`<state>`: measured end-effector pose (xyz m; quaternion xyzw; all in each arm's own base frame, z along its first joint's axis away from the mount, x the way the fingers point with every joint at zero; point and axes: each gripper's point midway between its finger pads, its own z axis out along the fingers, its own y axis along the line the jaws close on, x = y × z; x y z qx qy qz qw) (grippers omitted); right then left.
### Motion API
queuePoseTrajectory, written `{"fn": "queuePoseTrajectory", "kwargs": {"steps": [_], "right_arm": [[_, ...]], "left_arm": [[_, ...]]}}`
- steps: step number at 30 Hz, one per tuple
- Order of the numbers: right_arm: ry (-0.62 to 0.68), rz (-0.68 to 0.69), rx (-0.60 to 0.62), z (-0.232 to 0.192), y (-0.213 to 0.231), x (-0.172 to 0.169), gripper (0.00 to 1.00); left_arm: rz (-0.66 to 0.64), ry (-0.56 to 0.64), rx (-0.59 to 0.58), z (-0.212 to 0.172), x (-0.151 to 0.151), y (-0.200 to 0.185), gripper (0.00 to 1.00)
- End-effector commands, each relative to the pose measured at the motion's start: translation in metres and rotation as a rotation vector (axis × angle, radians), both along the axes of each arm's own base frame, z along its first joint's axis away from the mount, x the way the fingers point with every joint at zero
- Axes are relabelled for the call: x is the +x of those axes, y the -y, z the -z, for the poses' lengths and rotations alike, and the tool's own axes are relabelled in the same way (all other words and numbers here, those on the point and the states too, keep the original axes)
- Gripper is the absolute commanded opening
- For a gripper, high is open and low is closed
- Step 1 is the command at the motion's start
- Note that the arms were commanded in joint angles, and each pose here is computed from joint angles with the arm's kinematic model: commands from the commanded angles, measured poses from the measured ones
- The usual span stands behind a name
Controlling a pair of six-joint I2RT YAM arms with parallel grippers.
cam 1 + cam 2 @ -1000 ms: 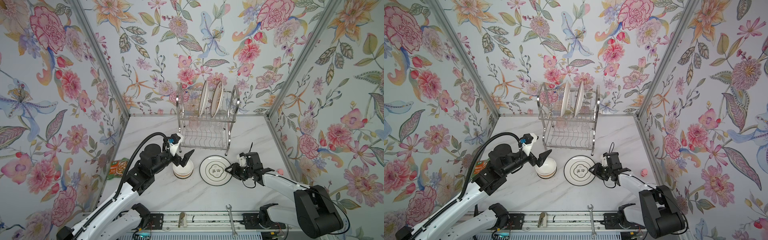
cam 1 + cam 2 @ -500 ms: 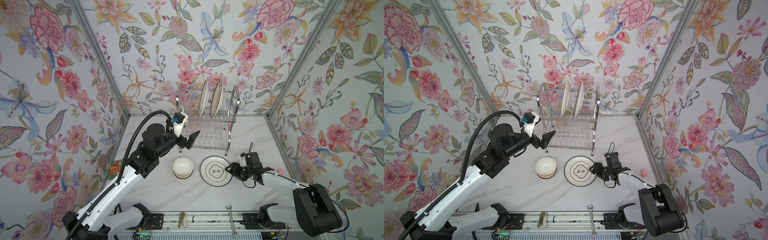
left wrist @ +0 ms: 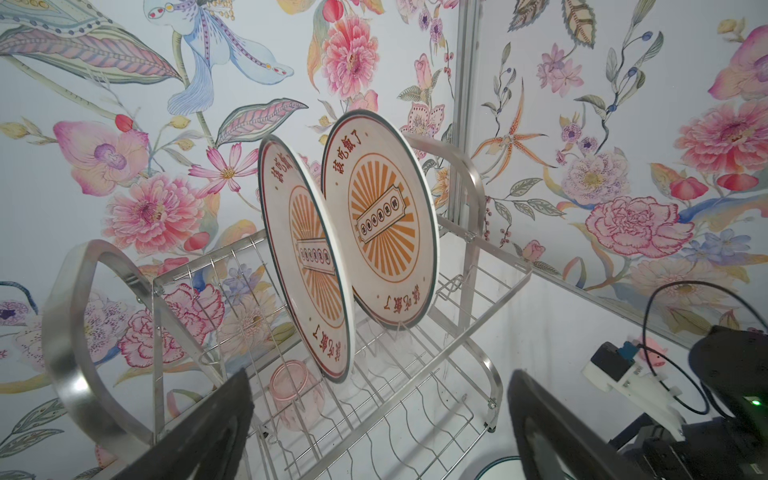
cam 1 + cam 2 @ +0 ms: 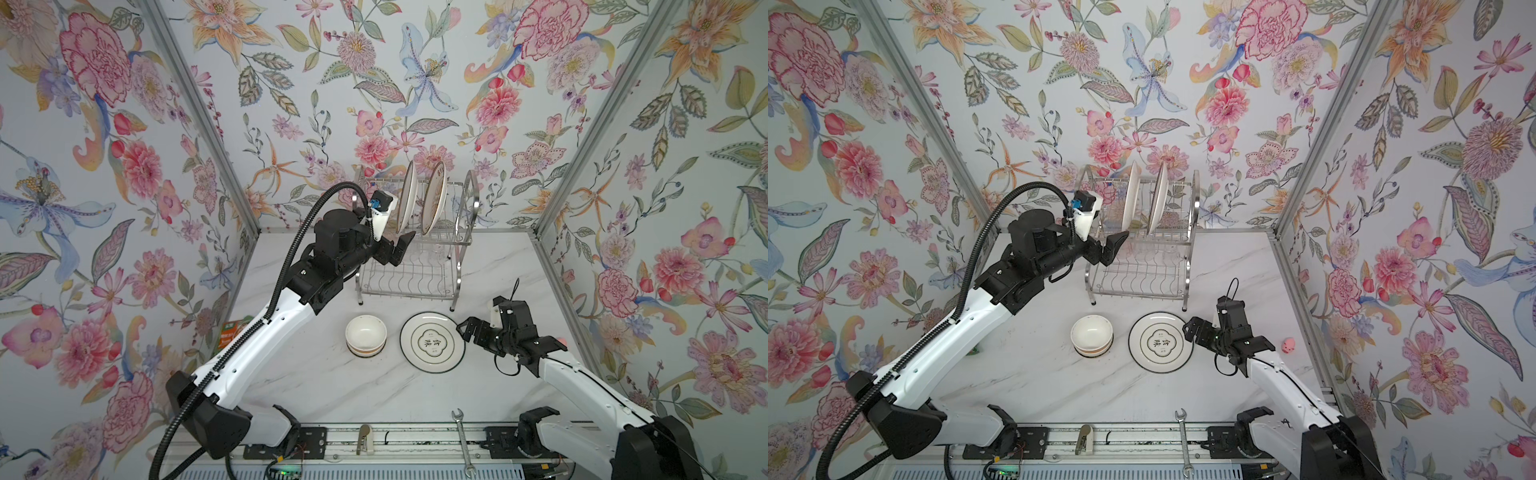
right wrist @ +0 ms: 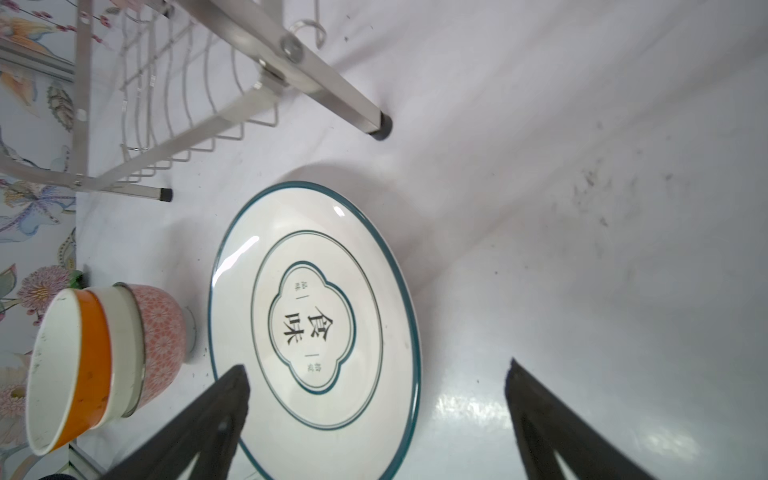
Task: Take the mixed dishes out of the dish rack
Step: 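Reach the left gripper to the next printed plate while the right gripper releases and withdraws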
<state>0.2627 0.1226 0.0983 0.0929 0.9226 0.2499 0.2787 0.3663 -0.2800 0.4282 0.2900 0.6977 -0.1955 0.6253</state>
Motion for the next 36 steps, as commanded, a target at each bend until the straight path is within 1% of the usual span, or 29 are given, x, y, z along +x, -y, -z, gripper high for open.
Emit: {"fn": "queuePoseTrajectory", "kwargs": {"steps": [1,3,5,7,10,13,16,18,21,36], "right_arm": [[0.148,-0.052,-0.072,-0.035,0.002,0.004,0.99],[0.242,-0.081,-0.085,-0.056,-0.001,0.004,0.99],[0.333,-0.104,-0.102,-0.076,-0.004,0.004,0.99],[0.414,-0.123,-0.119,-0.094,-0.006,0.002,0.99],[0.494,-0.140,-0.127,-0.116,-0.010,0.000,0.99],[0.542,-0.173,-0.133,-0.130,-0.017,-0.004,0.99],[0.590,-0.213,-0.135,-0.140,-0.026,-0.007,0.99],[0.615,-0.229,-0.136,-0.145,-0.029,-0.007,0.99],[0.637,-0.244,-0.136,-0.149,-0.033,-0.006,0.99],[0.692,-0.286,-0.150,-0.153,-0.042,0.001,0.99]], "left_arm": [[-0.047,-0.001,0.032,-0.004,0.020,0.000,0.95],[-0.051,-0.015,0.041,-0.002,0.030,0.006,0.94],[-0.041,-0.040,0.058,0.009,0.042,0.016,0.93],[-0.036,-0.050,0.067,0.013,0.050,0.023,0.90],[-0.074,-0.059,0.074,0.018,0.064,0.025,0.86],[-0.116,-0.061,0.085,0.024,0.074,0.023,0.83],[-0.130,-0.065,0.085,0.029,0.081,0.024,0.80],[-0.133,-0.065,0.084,0.031,0.083,0.025,0.76],[-0.129,-0.064,0.080,0.032,0.086,0.028,0.68],[-0.108,-0.059,0.021,0.029,0.090,0.037,0.47]]}}
